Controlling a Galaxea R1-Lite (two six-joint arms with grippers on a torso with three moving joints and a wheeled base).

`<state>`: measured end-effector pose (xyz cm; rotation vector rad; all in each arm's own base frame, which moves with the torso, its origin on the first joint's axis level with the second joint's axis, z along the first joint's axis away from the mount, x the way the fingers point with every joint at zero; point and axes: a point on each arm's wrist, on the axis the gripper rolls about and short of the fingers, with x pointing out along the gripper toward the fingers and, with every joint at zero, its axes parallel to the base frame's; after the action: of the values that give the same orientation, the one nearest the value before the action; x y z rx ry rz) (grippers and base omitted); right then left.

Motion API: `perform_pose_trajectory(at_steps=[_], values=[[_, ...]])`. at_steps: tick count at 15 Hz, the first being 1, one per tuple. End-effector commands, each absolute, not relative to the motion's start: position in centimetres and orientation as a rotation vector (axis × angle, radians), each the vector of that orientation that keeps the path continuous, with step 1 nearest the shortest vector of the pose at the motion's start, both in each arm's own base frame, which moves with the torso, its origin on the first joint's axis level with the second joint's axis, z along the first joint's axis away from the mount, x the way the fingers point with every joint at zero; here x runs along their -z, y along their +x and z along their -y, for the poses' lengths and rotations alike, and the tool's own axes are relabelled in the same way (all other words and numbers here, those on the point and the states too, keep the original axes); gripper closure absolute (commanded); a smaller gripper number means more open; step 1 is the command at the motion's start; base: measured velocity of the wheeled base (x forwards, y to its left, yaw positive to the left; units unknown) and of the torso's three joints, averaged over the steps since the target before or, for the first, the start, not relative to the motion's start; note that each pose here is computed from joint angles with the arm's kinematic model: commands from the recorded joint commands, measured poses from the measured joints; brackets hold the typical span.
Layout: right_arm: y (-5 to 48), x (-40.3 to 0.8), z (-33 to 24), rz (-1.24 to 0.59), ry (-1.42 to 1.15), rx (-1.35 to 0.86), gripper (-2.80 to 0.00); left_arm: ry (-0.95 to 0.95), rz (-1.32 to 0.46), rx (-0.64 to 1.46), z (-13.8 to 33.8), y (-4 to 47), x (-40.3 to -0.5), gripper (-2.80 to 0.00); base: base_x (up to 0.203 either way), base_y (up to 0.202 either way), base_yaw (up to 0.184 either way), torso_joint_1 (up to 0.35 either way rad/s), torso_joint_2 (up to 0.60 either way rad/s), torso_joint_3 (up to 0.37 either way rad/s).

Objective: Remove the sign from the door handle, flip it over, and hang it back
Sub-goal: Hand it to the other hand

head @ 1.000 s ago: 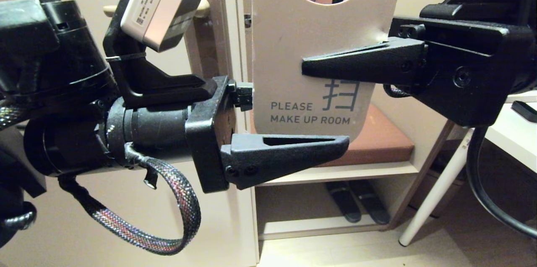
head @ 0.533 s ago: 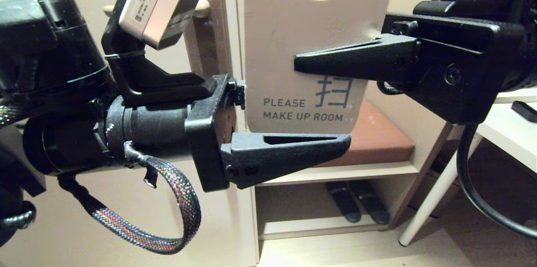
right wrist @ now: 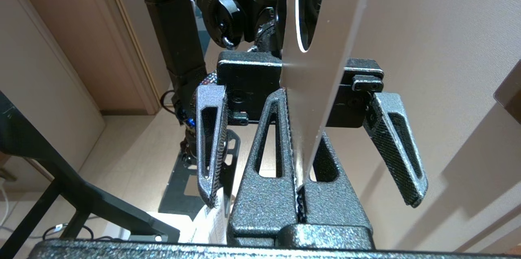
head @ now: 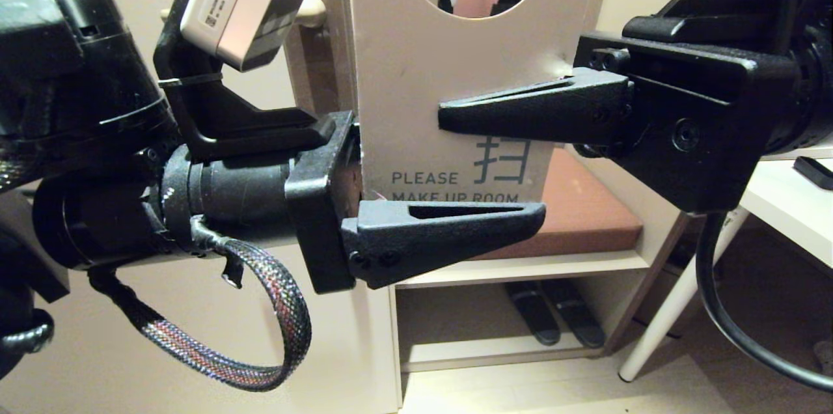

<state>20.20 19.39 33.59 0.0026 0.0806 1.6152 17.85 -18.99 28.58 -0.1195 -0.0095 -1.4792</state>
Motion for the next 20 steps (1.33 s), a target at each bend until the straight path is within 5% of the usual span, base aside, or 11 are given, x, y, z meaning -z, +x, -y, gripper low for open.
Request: perform_pose_trajectory(at_steps=[1,12,13,20], values=[[20.3,-33.49,-19.53,-0.083,0.003,-1.622,0.0,-0.119,0.015,1.486,19.0,17.8,-28.66,-2.8,0.0,0.0,0.0,0.0,0.0,0.0],[20.31,-33.27,-19.88,-0.092,0.003,-1.631,0.0,-0.116,0.012,1.486,18.99,17.79,-28.5,-2.8,0.0,0.0,0.0,0.0,0.0,0.0],[20.31,-33.27,-19.88,-0.092,0.003,-1.631,0.0,-0.117,0.016,1.486,18.99,17.79,-28.54,0.0,0.0,0.0,0.0,0.0,0.0,0.0],[20.51,-33.01,-20.05,-0.101,0.003,-1.63,0.0,-0.125,0.025,1.499,19.12,17.47,-28.71,0.0,0.0,0.0,0.0,0.0,0.0,0.0]])
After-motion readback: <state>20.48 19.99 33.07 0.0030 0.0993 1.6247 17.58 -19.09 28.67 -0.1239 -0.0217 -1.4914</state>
